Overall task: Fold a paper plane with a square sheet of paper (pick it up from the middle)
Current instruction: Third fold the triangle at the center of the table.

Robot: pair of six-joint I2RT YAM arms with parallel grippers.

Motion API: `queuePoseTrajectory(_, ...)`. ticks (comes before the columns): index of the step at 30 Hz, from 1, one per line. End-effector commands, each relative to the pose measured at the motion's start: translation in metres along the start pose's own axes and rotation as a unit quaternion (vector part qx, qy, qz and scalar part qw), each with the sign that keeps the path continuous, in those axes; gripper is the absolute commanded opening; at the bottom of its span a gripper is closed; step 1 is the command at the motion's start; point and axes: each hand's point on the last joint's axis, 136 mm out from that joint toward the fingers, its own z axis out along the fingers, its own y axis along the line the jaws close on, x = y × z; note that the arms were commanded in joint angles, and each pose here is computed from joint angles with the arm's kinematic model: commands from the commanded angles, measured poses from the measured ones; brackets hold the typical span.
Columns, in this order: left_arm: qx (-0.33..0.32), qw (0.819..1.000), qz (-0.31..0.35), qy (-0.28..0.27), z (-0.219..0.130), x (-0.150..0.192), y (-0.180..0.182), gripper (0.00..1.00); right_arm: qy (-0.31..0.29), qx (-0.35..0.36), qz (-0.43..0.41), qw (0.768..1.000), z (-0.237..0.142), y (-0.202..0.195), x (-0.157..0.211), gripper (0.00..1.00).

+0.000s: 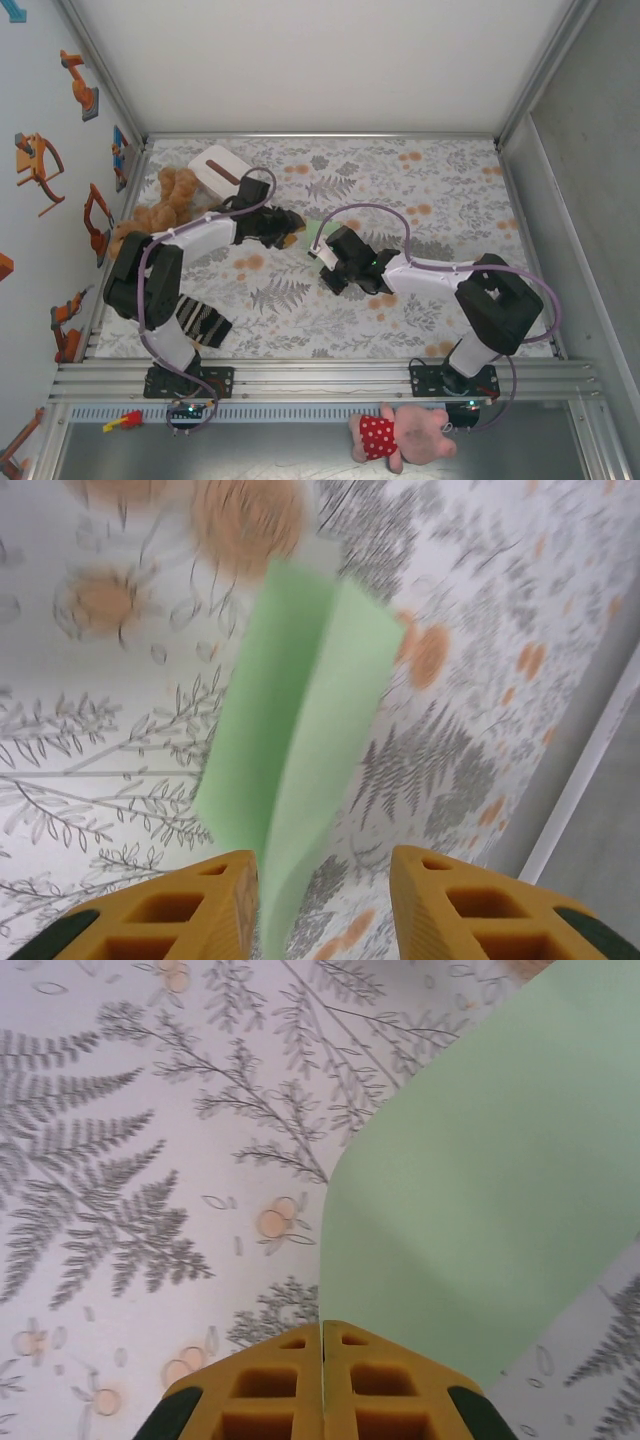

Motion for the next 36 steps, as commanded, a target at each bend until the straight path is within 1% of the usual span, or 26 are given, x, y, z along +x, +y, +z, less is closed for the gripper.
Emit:
queuePoseTrajectory(1,0.005,0.999,0.037,-0.013,-0.009,-0.001,-0.007,0.4,-0.006,-0.065,0.044,0.997,0.002,0.02,-0.007,0.0)
queuePoseTrajectory(6,0.017,0.999,0.039,0.005,0.006,-0.001,-0.01,0.37,-0.013,-0.116,0.082,0.99,0.003,0.032,-0.006,0.0)
queuePoseTrajectory(12,0.002,0.999,0.035,0.037,0.033,0.006,-0.003,0.29,-0.016,-0.156,0.113,0.981,0.004,0.038,-0.007,0.0)
queuePoseTrajectory(18,-0.041,0.997,0.031,0.057,0.053,0.01,0.018,0.23,0.0,-0.171,0.128,0.977,0.012,0.039,-0.003,0.0)
queuePoseTrajectory(20,-0.054,0.996,0.032,0.061,0.057,0.01,0.025,0.22,0.002,-0.177,0.135,0.975,0.014,0.04,-0.003,0.0)
queuePoseTrajectory(25,-0.112,0.989,0.042,0.084,0.064,0.015,0.047,0.19,0.009,-0.185,0.154,0.971,0.019,0.037,-0.002,0.0)
queuePoseTrajectory(30,-0.142,0.983,0.048,0.101,0.071,0.018,0.061,0.17,0.018,-0.18,0.171,0.969,0.023,0.031,-0.002,0.0)
queuePoseTrajectory(36,-0.174,0.976,0.058,0.117,0.076,0.022,0.074,0.14,0.012,-0.165,0.19,0.968,0.023,0.016,-0.007,0.0)
